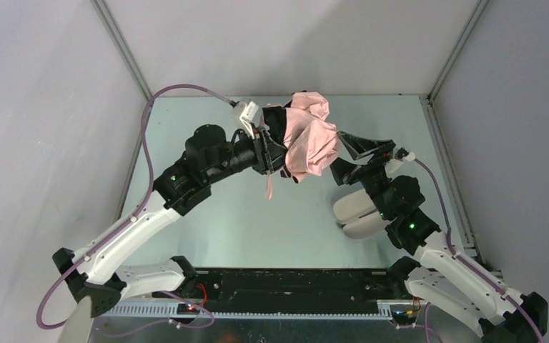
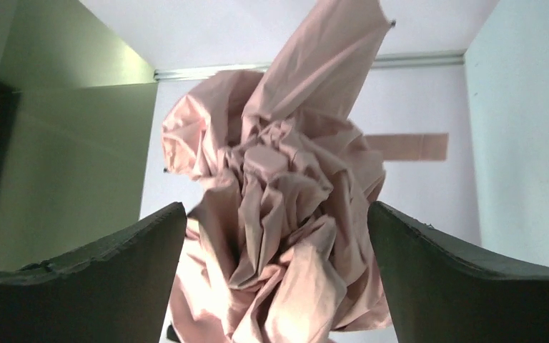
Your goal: Put away the umbrella
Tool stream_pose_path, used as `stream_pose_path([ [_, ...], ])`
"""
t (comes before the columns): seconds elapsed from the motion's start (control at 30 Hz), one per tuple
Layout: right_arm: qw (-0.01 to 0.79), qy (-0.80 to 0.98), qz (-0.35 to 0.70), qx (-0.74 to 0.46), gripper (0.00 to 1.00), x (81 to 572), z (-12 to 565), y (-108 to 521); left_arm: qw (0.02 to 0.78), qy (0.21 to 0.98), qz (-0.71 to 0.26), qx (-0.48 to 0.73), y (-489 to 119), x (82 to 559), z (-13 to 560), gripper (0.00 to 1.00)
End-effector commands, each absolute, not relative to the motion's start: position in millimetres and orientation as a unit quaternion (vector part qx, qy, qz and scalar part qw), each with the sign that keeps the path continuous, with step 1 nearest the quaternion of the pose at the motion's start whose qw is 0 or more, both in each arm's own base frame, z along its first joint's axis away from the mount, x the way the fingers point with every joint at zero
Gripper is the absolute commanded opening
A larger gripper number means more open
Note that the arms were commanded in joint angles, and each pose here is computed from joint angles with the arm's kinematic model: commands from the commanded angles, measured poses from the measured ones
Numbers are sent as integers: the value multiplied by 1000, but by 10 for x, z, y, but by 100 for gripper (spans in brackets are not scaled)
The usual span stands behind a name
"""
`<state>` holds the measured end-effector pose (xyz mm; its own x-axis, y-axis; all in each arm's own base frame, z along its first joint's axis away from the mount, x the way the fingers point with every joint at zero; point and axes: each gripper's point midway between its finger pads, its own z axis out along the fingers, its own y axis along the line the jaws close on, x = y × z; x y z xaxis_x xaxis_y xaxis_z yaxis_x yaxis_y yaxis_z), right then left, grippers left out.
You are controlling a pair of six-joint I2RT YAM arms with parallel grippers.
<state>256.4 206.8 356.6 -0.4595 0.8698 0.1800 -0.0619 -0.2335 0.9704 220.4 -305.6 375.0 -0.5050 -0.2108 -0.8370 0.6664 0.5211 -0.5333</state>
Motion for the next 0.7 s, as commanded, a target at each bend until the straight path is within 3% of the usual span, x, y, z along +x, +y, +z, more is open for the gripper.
stream_pose_path([
  [0.0, 370, 531, 677, 351, 100, 2519, 3691, 1933, 490, 686, -513, 160, -2969, 2066, 4236, 0],
  [0.07, 401, 547, 659, 326, 100, 2507, 3663, 1838, 484, 688, -516, 160, -2953, 2048, 4255, 0],
  [0.1, 426, 557, 641, 312, 100, 2506, 3633, 1755, 505, 697, -492, 127, -2741, 2309, 4249, 0],
  [0.17, 468, 569, 611, 289, 100, 2498, 3601, 1626, 480, 692, -516, 158, -2921, 2036, 4282, 0],
  [0.43, 642, 613, 444, 121, 99, 2435, 3447, 1248, 447, 684, -557, 149, -2941, 1882, 4396, 0],
  [0.53, 655, 632, 409, 65, 95, 2464, 3290, 1258, 437, 675, -576, 146, -2934, 1805, 4473, 0],
  [0.67, 644, 623, 443, 22, 99, 2462, 3000, 1403, 432, 667, -591, 140, -2867, 1689, 4575, 0],
])
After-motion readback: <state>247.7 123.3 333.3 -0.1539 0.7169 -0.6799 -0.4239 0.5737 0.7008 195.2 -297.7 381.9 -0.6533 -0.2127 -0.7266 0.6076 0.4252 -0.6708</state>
